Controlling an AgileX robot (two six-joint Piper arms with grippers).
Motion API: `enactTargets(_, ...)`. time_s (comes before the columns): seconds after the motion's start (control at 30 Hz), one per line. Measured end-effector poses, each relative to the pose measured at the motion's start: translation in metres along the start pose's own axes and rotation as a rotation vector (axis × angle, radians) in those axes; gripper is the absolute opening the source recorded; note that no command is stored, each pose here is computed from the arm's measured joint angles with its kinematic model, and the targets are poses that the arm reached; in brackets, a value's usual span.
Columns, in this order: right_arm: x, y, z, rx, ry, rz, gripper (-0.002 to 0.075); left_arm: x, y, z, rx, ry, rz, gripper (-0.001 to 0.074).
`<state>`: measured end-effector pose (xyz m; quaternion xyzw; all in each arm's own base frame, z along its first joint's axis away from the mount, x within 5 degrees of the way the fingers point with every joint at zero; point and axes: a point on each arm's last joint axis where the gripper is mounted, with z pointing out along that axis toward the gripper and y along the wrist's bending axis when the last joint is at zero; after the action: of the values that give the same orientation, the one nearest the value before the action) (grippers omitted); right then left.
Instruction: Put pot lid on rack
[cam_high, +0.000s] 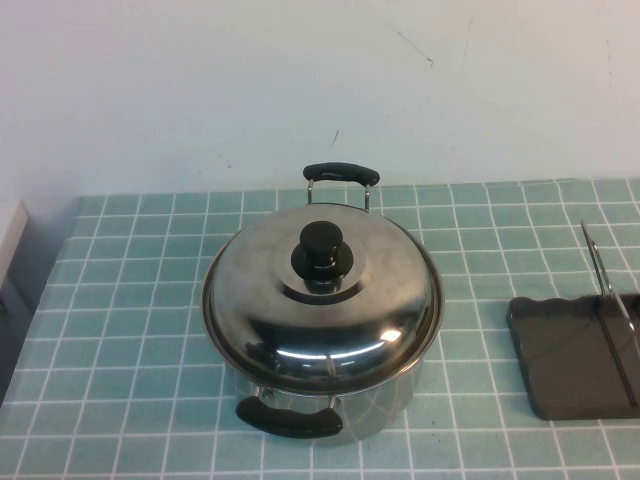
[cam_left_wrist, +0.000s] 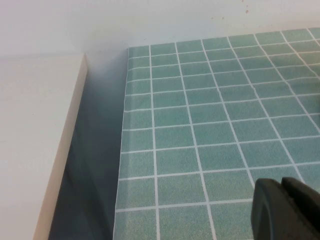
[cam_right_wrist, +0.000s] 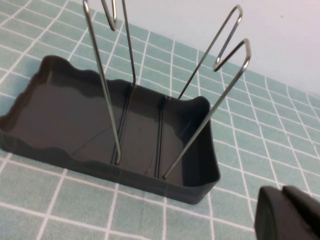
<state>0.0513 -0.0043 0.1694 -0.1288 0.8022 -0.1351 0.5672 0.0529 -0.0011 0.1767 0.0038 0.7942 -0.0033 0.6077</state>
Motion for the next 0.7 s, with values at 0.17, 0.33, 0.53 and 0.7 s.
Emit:
enactTargets(0.17,0.0,0.0,0.0,0.0,0.0,0.0,-0.0003,0.0,-0.0003,0.0,0.004,0.0,-0.01,-0.0004)
enactTargets(0.33,0.0,0.0,0.0,0.0,0.0,0.0,-0.0003,0.0,-0.0005,0.0,0.005,0.0,-0.014,-0.0004)
enactTargets(0.53,0.0,0.0,0.0,0.0,0.0,0.0,-0.0003,-0.0001,-0.0009,0.0,0.01,0.0,-0.027,-0.0004)
enactTargets(0.7,0.0,0.0,0.0,0.0,0.0,0.0,-0.0003,-0.0001,-0.0009,0.0,0.01,0.0,-0.031,-0.0004)
